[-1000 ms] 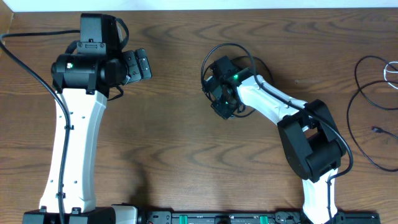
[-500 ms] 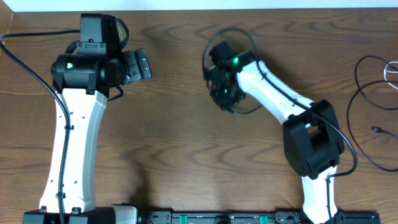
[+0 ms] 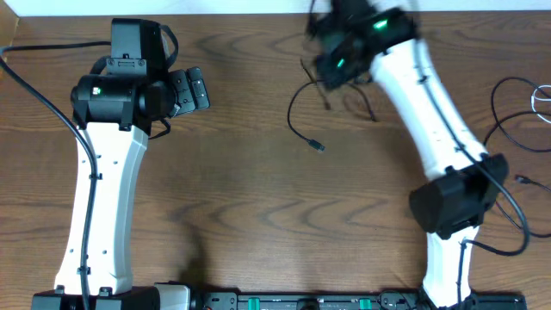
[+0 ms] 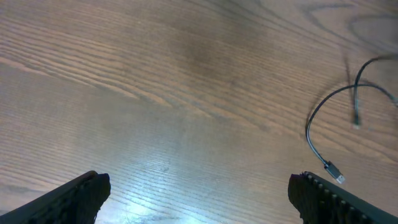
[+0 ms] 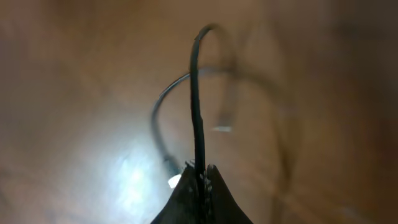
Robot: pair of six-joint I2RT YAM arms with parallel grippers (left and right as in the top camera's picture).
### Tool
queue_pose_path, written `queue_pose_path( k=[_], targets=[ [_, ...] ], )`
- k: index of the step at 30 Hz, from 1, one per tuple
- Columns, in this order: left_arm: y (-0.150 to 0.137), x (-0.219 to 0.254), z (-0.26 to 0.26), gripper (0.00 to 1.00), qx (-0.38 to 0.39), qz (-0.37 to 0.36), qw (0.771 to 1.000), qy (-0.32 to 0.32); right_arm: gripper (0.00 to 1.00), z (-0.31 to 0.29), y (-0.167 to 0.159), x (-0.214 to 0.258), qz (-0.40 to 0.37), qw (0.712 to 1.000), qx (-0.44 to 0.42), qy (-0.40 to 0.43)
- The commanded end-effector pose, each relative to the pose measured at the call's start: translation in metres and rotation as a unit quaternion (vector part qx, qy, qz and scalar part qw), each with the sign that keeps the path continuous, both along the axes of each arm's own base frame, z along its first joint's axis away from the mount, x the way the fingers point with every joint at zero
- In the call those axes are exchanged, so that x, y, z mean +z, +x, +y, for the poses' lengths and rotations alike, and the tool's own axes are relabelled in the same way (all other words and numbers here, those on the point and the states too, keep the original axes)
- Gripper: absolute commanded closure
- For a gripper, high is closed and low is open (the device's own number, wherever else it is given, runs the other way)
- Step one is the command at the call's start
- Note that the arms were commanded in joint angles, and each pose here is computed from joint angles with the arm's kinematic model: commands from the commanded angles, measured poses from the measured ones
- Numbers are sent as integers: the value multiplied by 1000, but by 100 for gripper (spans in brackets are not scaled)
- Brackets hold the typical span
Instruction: Untangle cables
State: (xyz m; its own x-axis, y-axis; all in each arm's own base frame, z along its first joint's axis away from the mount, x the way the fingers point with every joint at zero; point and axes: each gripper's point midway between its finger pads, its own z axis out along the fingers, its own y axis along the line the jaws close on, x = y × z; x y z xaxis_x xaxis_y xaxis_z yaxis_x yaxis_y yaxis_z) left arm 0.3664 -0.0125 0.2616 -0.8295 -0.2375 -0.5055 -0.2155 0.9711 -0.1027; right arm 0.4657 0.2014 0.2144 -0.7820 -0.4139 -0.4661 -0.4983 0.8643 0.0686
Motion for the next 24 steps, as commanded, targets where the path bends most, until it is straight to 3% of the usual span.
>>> queue_pose_path(
  k=[1,6,15,24],
  targets=[
    [0,1,3,2,1,0,1000,7,99,-36,24,35,-42,997,-55,28],
    [0,1,3,2,1,0,1000,7,99,-38,18,34,-6,995,-36,90],
    [0,1,3,2,1,0,1000,7,99,-11,-4,-28,63,996,-30,58],
    [0,1,3,2,1,0,1000,7,99,26,10,-107,20,995,-98,28]
  ],
)
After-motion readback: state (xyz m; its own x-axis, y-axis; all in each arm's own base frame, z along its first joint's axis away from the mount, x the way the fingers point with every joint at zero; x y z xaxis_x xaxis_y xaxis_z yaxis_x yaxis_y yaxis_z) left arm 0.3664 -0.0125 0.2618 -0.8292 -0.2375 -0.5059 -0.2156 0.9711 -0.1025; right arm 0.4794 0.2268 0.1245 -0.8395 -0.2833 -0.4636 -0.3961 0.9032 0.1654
